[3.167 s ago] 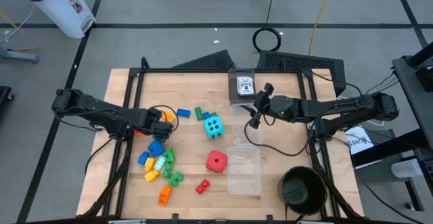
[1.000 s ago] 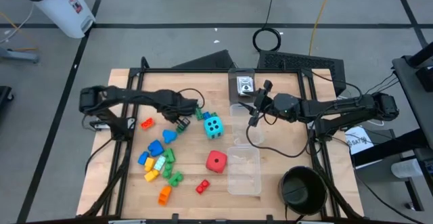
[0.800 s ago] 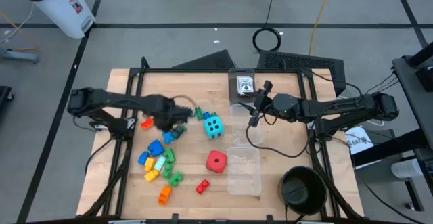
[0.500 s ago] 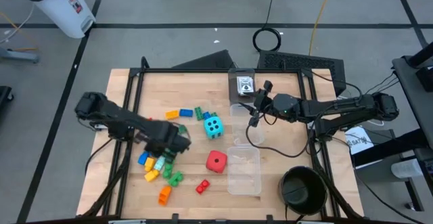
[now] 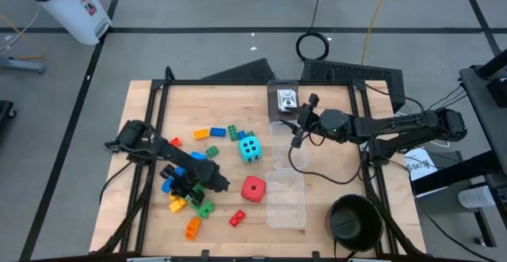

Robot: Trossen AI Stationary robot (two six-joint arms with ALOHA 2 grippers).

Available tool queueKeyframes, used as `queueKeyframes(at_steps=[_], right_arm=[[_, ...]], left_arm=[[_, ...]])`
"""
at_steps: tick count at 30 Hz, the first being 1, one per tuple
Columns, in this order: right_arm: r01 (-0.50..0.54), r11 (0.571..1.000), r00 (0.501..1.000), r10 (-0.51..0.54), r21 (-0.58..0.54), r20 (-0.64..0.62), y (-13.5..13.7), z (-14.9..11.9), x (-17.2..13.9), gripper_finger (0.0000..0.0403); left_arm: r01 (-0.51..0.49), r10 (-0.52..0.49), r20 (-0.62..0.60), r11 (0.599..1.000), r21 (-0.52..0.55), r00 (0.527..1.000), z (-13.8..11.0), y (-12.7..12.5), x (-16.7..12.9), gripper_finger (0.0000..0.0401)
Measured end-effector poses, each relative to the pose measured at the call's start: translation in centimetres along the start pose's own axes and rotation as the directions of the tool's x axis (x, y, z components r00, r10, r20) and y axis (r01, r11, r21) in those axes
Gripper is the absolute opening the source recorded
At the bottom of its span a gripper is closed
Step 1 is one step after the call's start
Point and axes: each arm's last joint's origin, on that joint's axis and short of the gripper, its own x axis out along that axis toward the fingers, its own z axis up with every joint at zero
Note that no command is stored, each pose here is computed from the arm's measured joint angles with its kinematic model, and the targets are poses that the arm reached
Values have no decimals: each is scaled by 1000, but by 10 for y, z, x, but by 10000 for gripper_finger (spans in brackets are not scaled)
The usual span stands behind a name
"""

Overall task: Pick & Place Toys
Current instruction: Put the blue 8 stud game piece into the middle transparent bin

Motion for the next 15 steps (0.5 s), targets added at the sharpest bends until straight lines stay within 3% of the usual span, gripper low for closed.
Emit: queueKeyframes(at_steps=[8,15], right_arm=[[4,999,1000,-3,-44,13,0,1,0,171],[9,999,999,-8,-54,33,-1,3,0,171]], left_arm=[[-65,61,-53,995,-78,997,-14,14,-3,3],[-32,24,-78,994,-103,997,-9,14,18,3]])
